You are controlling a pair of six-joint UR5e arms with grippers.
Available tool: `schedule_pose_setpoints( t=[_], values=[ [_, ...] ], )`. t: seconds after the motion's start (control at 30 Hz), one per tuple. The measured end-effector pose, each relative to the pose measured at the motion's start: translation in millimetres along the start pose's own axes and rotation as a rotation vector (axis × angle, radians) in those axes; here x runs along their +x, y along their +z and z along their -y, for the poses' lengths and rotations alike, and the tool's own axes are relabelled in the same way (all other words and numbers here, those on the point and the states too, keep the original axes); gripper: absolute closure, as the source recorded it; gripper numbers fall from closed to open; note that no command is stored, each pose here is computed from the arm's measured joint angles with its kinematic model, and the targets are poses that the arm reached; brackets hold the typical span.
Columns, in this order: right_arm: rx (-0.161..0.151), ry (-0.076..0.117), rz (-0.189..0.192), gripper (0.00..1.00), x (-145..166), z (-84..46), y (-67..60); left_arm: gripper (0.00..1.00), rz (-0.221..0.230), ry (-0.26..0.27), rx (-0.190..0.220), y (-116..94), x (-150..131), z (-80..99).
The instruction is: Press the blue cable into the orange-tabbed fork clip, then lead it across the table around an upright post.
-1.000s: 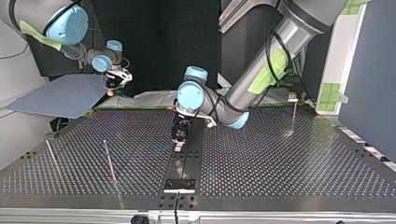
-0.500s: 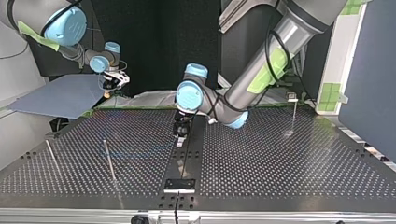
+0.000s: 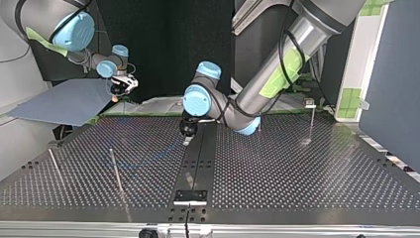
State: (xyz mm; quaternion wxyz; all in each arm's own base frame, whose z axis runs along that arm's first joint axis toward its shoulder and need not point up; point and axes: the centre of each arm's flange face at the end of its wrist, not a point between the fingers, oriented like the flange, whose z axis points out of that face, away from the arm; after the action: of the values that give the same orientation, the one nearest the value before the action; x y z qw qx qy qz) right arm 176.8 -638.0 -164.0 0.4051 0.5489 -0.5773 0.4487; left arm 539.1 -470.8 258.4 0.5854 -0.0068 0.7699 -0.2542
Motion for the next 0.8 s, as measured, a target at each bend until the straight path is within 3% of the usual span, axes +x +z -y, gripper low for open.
schedule_pose_setpoints(
  t=[0.2,0.8],
  values=[
    [0.000,0.000,0.001,1.00,-0.3,-0.2,-0.1,0.01,-0.013,-0.044,0.010,-0.8,1.3,1.2],
    [0.002,0.002,0.003,1.00,-0.3,-1.1,0.2,0.01,-0.010,-0.049,0.011,-2.5,-2.4,2.5]
  ],
)
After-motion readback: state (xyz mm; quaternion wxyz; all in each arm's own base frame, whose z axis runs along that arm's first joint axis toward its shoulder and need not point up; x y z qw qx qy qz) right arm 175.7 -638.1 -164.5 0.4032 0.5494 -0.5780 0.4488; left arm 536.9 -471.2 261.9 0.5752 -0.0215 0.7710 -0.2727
